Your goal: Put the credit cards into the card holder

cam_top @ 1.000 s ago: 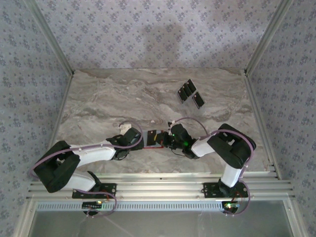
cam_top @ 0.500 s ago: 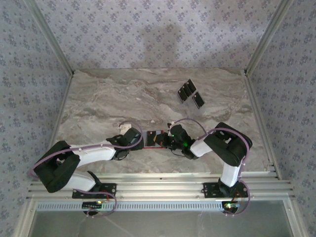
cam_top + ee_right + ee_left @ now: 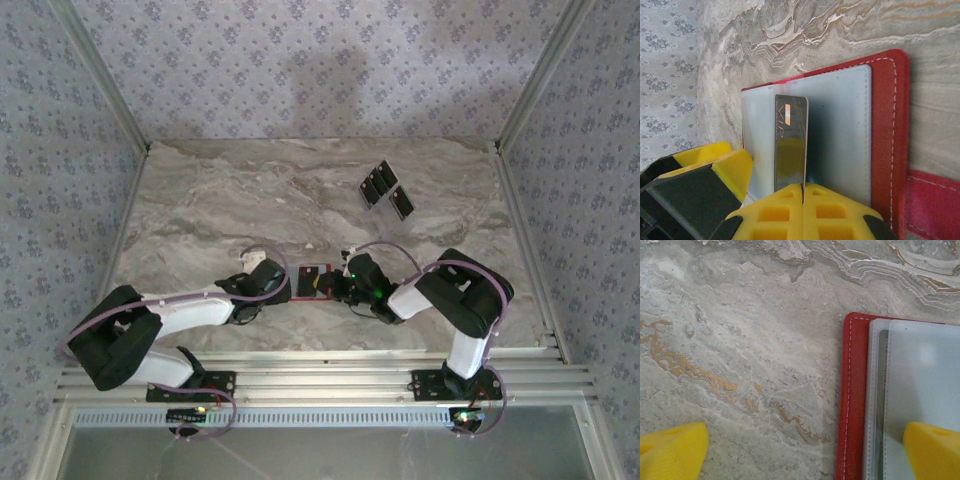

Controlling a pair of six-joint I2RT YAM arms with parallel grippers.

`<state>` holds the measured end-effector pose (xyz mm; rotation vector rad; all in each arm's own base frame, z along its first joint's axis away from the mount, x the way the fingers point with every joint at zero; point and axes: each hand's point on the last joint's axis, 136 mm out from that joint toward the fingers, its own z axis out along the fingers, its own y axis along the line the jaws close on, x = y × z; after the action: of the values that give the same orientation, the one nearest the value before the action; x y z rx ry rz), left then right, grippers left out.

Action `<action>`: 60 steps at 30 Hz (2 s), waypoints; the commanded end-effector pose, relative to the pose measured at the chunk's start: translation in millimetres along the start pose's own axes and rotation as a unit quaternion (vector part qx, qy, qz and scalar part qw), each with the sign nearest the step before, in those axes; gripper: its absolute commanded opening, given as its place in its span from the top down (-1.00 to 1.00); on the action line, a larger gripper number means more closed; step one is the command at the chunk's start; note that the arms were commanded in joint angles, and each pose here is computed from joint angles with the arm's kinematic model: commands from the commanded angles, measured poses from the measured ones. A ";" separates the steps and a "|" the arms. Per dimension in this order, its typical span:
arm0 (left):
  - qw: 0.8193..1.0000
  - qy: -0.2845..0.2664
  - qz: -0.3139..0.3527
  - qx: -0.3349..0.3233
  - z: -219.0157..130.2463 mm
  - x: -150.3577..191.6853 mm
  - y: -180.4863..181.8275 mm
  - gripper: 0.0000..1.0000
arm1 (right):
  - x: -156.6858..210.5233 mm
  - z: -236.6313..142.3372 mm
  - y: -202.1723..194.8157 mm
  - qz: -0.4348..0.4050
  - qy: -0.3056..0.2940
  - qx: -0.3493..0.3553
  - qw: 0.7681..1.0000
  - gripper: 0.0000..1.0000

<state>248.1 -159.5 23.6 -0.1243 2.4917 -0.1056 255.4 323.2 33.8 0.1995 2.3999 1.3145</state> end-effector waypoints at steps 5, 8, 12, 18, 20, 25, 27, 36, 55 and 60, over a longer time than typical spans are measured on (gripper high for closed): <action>0.998 0.033 0.027 -0.045 1.6 21.6 25.9 -0.99 | 12.7 5.3 -15.3 0.009 0.038 0.026 0.999 1.00; 0.998 0.033 0.027 -0.045 1.8 21.7 25.7 -0.99 | 13.7 9.4 -13.4 0.010 0.044 0.025 0.999 1.00; 0.998 0.033 0.027 -0.044 2.1 22.5 25.6 -0.99 | 15.2 14.2 -10.8 0.007 0.050 0.024 0.998 1.00; 0.998 0.035 0.025 -0.042 2.9 24.2 25.9 -0.99 | 18.3 20.4 -8.1 0.006 0.058 0.026 0.998 1.00; 0.998 0.034 0.025 -0.041 2.7 23.3 25.0 -0.99 | 19.5 23.1 -7.8 0.006 0.063 0.029 0.998 1.00; 0.999 0.028 0.022 -0.034 -2.2 17.7 22.2 -1.00 | 22.8 27.8 -7.2 0.002 0.076 0.039 0.996 1.00; 0.999 0.024 0.020 -0.029 -6.2 13.0 19.9 -0.99 | 21.4 26.1 -5.8 -0.002 0.080 0.044 0.996 1.00; 1.000 0.012 -0.012 -0.024 -23.7 -15.7 27.2 -0.99 | 3.3 8.3 26.2 -0.072 0.111 0.075 0.988 0.16; 0.994 0.055 -0.033 -0.091 -9.6 0.1 68.4 -1.00 | -10.7 17.9 6.8 -0.158 0.174 0.226 0.945 0.77; 0.993 0.065 -0.028 -0.091 -2.9 3.7 65.9 -0.99 | -5.3 23.4 -1.6 -0.172 0.189 0.232 0.939 0.77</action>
<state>238.4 -93.3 19.1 -0.2763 2.6080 0.0893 272.5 341.0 29.7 -0.3132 2.8427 0.7240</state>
